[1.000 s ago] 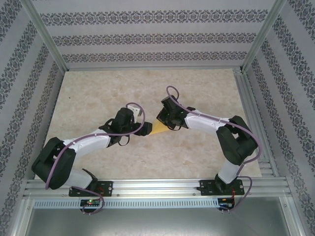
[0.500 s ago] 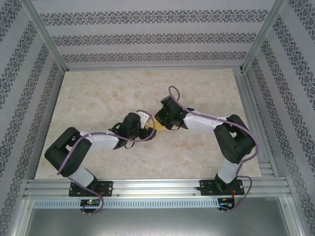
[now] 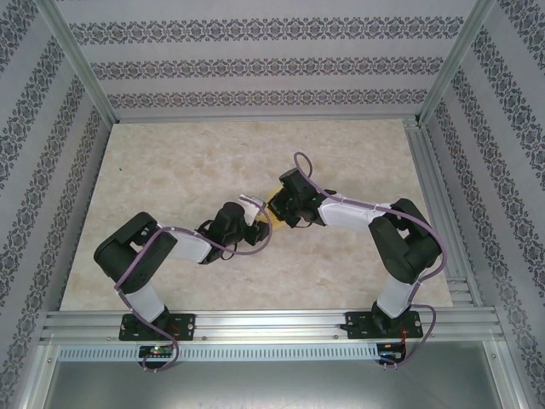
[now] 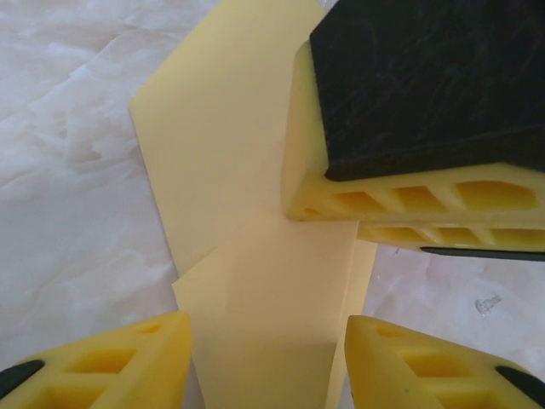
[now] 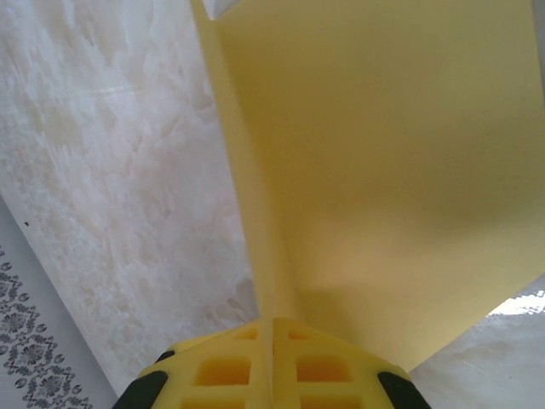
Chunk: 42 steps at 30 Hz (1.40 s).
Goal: Fold a paper plane with a square sheet of paper (pick it up from the middle)
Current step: Fourth fold the wing at the center of the table.
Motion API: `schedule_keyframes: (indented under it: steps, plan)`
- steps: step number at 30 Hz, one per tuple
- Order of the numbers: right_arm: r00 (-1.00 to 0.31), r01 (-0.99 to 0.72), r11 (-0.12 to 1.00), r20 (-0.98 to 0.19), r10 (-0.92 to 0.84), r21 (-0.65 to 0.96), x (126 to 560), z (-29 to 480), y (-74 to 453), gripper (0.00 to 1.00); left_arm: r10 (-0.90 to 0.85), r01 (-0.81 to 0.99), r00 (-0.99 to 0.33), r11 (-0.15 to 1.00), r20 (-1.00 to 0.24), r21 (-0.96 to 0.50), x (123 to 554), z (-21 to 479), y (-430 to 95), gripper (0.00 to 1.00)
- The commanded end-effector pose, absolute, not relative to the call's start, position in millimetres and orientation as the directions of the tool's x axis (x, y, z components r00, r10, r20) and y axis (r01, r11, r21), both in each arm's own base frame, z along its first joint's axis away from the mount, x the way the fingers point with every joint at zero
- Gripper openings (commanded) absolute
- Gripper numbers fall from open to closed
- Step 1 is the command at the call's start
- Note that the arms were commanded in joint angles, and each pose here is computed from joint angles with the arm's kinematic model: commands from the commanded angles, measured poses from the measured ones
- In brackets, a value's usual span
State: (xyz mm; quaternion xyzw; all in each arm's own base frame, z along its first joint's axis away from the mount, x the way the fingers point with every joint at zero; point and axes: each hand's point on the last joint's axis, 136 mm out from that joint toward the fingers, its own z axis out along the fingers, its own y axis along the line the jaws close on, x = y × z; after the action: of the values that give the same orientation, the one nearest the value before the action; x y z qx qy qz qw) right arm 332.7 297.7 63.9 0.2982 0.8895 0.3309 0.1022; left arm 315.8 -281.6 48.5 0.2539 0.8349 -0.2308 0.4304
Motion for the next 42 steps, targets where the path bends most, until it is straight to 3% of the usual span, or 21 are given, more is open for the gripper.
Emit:
schedule_keyframes:
  steps: [1, 6, 10, 14, 17, 29, 37, 42]
  plan:
    - [-0.793, 0.481, 0.581, 0.043, 0.608, 0.656, 333, 61, 299, 0.06, 0.234, 0.674, -0.412, 0.729, -0.881, -0.122, 317, 60, -294, 0.49]
    - [-0.793, 0.483, 0.579, 0.049, 0.607, 0.657, 332, 64, 299, 0.14, 0.229, 0.661, -0.4, 0.743, -0.887, -0.106, 319, 60, -290, 0.3]
    - [-0.8, 0.466, 0.593, 0.027, 0.6, 0.657, 335, 68, 291, 0.35, 0.241, 0.664, -0.411, 0.74, -0.879, -0.107, 317, 54, -290, 0.18]
    - [-0.818, 0.405, 0.615, -0.032, 0.574, 0.677, 341, 82, 276, 0.54, 0.245, 0.672, -0.422, 0.731, -0.873, -0.12, 315, 51, -292, 0.13]
    - [-0.841, 0.315, 0.618, -0.09, 0.534, 0.72, 345, 92, 265, 0.6, 0.244, 0.681, -0.439, 0.718, -0.865, -0.142, 312, 50, -295, 0.11]
    - [-0.909, -0.024, 0.633, -0.28, 0.308, 0.774, 332, 85, 256, 0.53, 0.122, 0.583, -0.66, 0.706, -0.741, -0.402, 300, 45, -309, 0.06]
    - [-0.938, -0.055, 0.664, -0.266, 0.221, 0.746, 326, 60, 264, 0.44, -0.067, 0.404, -0.783, 0.7, -0.618, -0.589, 304, 48, -308, 0.06]
    - [-0.945, -0.077, 0.672, -0.269, 0.186, 0.737, 330, 58, 271, 0.44, -0.112, 0.316, -0.818, 0.731, -0.564, -0.604, 307, 38, -300, 0.05]
